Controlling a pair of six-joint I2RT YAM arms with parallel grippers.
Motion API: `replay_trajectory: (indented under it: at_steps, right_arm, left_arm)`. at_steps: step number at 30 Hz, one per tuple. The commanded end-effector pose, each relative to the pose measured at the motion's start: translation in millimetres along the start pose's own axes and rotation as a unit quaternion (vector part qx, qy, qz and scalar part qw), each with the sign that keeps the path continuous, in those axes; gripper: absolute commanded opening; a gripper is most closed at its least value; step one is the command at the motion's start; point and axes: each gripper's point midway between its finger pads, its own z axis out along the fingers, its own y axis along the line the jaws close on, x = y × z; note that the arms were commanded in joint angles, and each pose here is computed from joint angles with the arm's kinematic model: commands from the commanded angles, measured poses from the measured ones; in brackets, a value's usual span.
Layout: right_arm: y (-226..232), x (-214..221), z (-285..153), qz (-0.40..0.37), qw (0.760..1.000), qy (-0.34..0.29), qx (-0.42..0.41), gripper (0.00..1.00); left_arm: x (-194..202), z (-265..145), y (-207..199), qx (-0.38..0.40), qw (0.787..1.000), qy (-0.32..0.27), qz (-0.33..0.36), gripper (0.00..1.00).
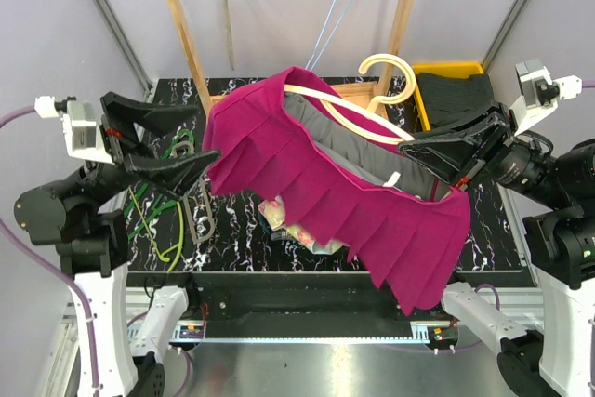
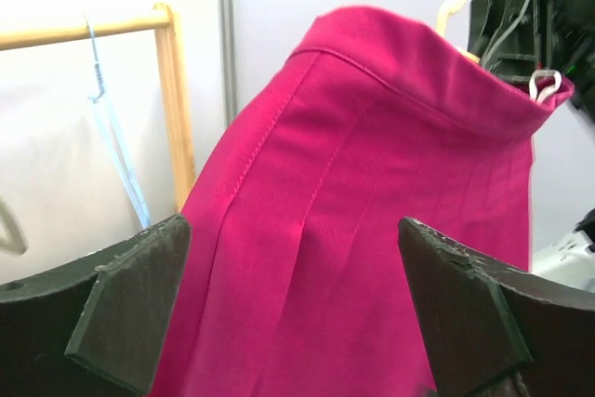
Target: Remove the skirt from the hanger
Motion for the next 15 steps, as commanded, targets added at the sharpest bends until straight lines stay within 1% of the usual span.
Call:
replay_trajectory:
  at_steps: [1,3,6,8,9,10,11,12,13,14,15]
  right_arm:
    - [39.7,-35.1,-3.1,-0.055,0.994,-0.062,-0.07,0.0]
    - [40.6,-36.5,-2.2,-0.058,0.994,-0.061,-0.073,0.0]
    - [41.7,-38.6,-0.7,-0.057,0.993,-0.061,-0.078,0.0]
    - [39.6,-37.2,0.8,-0.052,0.994,-0.059,-0.079,0.0]
    - [38.4,-36.5,1.3,-0.051,0.994,-0.059,-0.08,0.0]
    - [38.2,-36.7,1.9,-0.048,0.994,-0.062,-0.083,0.0]
    - [31.9,-33.1,4.5,-0.039,0.994,-0.059,-0.08,0.0]
    - [32.0,-31.5,4.0,-0.036,0.994,-0.06,-0.083,0.0]
    - [32.8,-32.4,5.0,-0.03,0.993,-0.065,-0.091,0.0]
    - [23.8,-25.3,7.9,-0.016,0.994,-0.061,-0.088,0.0]
    - [20.2,-21.2,8.7,0.0,0.995,-0.057,-0.086,0.0]
  left_arm:
    - [-11.1,8.5,-6.4,0.053,0.998,-0.017,-0.033,0.99]
    - [-1.1,10.2,1.7,0.06,0.997,-0.004,-0.044,0.99]
    - [11.4,9.8,9.8,0.059,0.997,0.007,-0.054,0.96]
    - [14.3,9.8,10.8,0.062,0.996,0.011,-0.067,0.93]
    - [14.1,10.8,10.1,0.072,0.995,0.012,-0.062,0.9]
    - [14.5,11.1,8.7,0.078,0.994,0.016,-0.08,0.75]
    - [18.8,12.2,11.5,0.089,0.992,0.027,-0.088,0.66]
    - [15.5,12.7,8.0,0.103,0.992,0.023,-0.075,0.58]
    - [16.1,13.4,8.8,0.105,0.99,0.027,-0.093,0.49]
    - [17.1,14.3,11.0,0.107,0.989,0.031,-0.096,0.42]
    - [15.8,14.3,9.8,0.107,0.989,0.03,-0.096,0.4]
